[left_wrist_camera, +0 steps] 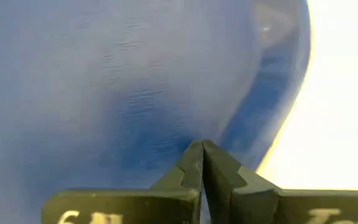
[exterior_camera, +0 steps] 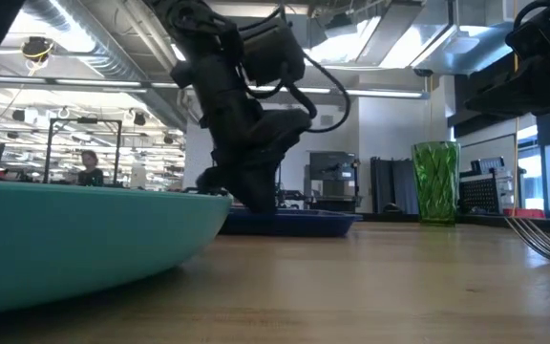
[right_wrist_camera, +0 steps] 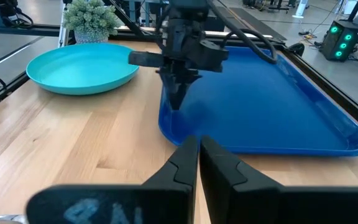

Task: Pick and place plate/cup/fork/spoon on tray
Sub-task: Adjust the blue serving tray, then put the red cup on the top right of the blue serving tray

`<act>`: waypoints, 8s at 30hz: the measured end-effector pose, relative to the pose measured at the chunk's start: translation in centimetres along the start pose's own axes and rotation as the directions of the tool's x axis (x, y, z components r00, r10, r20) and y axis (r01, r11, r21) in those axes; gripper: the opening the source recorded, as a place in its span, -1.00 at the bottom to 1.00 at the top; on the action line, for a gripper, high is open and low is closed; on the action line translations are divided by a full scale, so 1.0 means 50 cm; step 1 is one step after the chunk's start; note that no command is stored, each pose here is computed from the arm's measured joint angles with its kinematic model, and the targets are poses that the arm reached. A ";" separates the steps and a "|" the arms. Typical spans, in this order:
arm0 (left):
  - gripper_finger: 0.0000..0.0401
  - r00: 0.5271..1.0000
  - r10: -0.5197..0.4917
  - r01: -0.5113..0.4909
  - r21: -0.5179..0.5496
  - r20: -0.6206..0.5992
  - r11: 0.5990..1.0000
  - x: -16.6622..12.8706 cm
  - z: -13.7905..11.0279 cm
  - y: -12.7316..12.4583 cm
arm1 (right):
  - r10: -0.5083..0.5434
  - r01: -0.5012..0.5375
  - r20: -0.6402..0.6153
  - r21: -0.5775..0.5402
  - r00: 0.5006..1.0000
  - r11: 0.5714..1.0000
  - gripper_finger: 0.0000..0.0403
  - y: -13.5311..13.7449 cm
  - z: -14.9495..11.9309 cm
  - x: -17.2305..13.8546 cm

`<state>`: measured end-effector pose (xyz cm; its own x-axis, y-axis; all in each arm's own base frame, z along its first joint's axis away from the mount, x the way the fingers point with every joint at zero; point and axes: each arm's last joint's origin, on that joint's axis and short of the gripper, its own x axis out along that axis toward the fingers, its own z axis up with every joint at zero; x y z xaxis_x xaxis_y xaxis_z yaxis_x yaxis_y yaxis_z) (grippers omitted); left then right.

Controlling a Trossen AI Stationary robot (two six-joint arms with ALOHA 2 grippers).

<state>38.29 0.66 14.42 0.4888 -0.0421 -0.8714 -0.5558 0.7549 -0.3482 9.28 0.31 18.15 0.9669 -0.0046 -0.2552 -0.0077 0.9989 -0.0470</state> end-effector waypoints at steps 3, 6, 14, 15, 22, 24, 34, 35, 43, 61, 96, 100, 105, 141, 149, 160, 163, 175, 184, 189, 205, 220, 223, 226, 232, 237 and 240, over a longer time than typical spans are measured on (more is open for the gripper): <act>-1.00 1.000 -0.017 0.017 0.003 0.014 1.000 0.001 -0.005 -0.013 | 0.000 0.000 0.000 0.000 1.000 1.000 -0.90 0.000 0.000 0.000; -1.00 0.999 -0.031 0.031 -0.008 0.026 0.999 0.001 -0.008 -0.022 | 0.000 0.000 0.000 0.000 1.000 1.000 -0.90 0.000 0.000 0.000; -1.00 0.998 -0.050 0.051 -0.011 0.040 0.999 0.007 -0.016 -0.036 | 0.000 0.000 0.000 0.000 1.000 1.000 -0.90 0.000 0.000 0.000; -1.00 0.997 -0.059 0.060 -0.009 0.047 0.998 0.007 -0.016 -0.039 | 0.000 0.000 0.000 0.000 1.000 1.000 -0.90 0.000 0.000 0.000; -1.00 0.991 -0.096 0.097 0.000 0.096 0.995 0.006 -0.011 -0.052 | 0.001 -0.001 0.002 -0.003 1.000 1.000 -0.90 0.000 0.000 0.000; -1.00 0.991 -0.095 0.095 -0.001 0.098 0.995 0.006 -0.011 -0.052 | 0.001 -0.001 0.002 -0.003 1.000 1.000 -0.90 0.000 0.000 0.000; -1.00 0.980 -0.054 0.057 -0.012 0.193 0.998 -0.026 0.011 -0.047 | 0.000 0.000 0.005 -0.001 1.000 1.000 -0.90 0.000 0.001 0.000; -1.00 0.979 -0.052 0.055 -0.008 0.198 0.998 -0.033 0.015 -0.044 | 0.001 -0.001 0.006 -0.001 1.000 1.000 -0.90 0.000 0.001 0.000; -1.00 0.980 -0.012 -0.001 0.067 0.198 0.998 -0.122 0.013 -0.041 | -0.019 0.019 -0.032 0.004 0.999 1.000 -0.90 -0.004 0.054 -0.018; -1.00 0.970 0.002 -0.033 0.121 0.245 0.992 -0.331 -0.030 -0.033 | -0.088 0.119 -0.520 0.027 0.849 0.993 -0.90 -0.008 0.242 0.122; -1.00 0.964 0.249 -0.261 0.147 0.097 0.954 -0.377 -0.098 0.006 | -0.032 0.278 -0.558 0.362 0.829 0.890 -0.98 -0.051 0.148 0.424; -1.00 0.964 0.249 -0.261 0.146 0.097 0.954 -0.377 -0.098 0.006 | -0.007 0.298 -0.621 0.366 0.784 0.882 -0.99 -0.056 0.105 0.449; -1.00 0.964 0.249 -0.261 0.146 0.097 0.954 -0.377 -0.097 0.006 | 0.018 0.319 -0.677 0.370 0.736 0.872 -0.99 -0.053 0.063 0.469; -1.00 0.964 0.249 -0.261 0.146 0.098 0.954 -0.377 -0.097 0.006 | 0.085 0.394 -0.868 0.306 0.489 0.867 -1.00 0.010 0.017 0.434; -1.00 0.964 0.249 -0.261 0.146 0.098 0.954 -0.377 -0.097 0.006 | 0.094 0.430 -0.909 0.281 0.407 0.858 -1.00 0.022 0.010 0.418; -1.00 0.963 0.251 -0.264 0.153 0.099 0.952 -0.377 -0.097 0.006 | 0.123 0.446 -0.923 0.290 0.365 0.847 -1.00 0.039 0.006 0.409; -1.00 0.963 0.251 -0.264 0.153 0.099 0.952 -0.377 -0.097 0.006 | 0.150 0.434 -0.921 0.308 0.360 0.847 -1.00 0.046 0.006 0.409; -1.00 0.960 0.258 -0.272 0.152 0.107 0.950 -0.377 -0.096 0.007 | 0.130 0.404 -0.926 0.277 0.356 0.872 -1.00 0.056 0.019 0.407; -1.00 0.961 0.256 -0.271 0.157 0.108 0.950 -0.377 -0.098 0.005 | 0.004 0.337 -0.937 0.130 0.350 0.932 -1.00 0.048 0.121 0.418; -1.00 0.961 0.255 -0.270 0.166 0.107 0.948 -0.377 -0.099 0.004 | 0.002 0.320 -0.911 0.147 0.413 0.936 -1.00 0.046 0.171 0.430; -1.00 0.959 0.259 -0.277 0.178 0.116 0.944 -0.377 -0.099 0.003 | -0.184 0.485 -0.915 0.015 0.359 0.874 -0.85 -0.008 0.193 0.417; -1.00 0.959 0.257 -0.277 0.202 0.118 0.940 -0.377 -0.099 0.003 | -0.164 0.400 -0.943 -0.036 0.289 0.916 -0.53 -0.065 0.216 0.402; -1.00 0.959 0.257 -0.277 0.204 0.118 0.939 -0.377 -0.099 0.003 | -0.161 0.437 -0.950 -0.030 0.266 0.899 -0.53 -0.085 0.256 0.389; -1.00 0.959 0.257 -0.277 0.204 0.118 0.939 -0.377 -0.099 0.003 | -0.163 0.486 -0.950 -0.014 0.266 0.874 -0.53 -0.116 0.301 0.375; -1.00 0.959 0.257 -0.277 0.204 0.118 0.939 -0.377 -0.098 0.003 | -0.063 0.567 -0.962 0.103 0.265 0.817 -0.52 -0.192 0.356 0.333; -1.00 0.959 0.257 -0.277 0.203 0.118 0.939 -0.377 -0.098 0.003 | -0.063 0.668 -0.970 0.115 0.237 0.735 -0.52 -0.267 0.363 0.296; -1.00 0.959 0.256 -0.275 0.196 0.119 0.941 -0.377 -0.098 0.003 | -0.071 0.728 -0.979 0.095 0.193 0.679 -0.52 -0.309 0.356 0.270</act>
<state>25.70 -1.64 29.09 0.4070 0.2309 -0.8838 -0.5260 0.8502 -0.0201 26.99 -14.34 32.62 -0.0622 -0.1179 -0.9911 0.7226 0.6796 -0.1262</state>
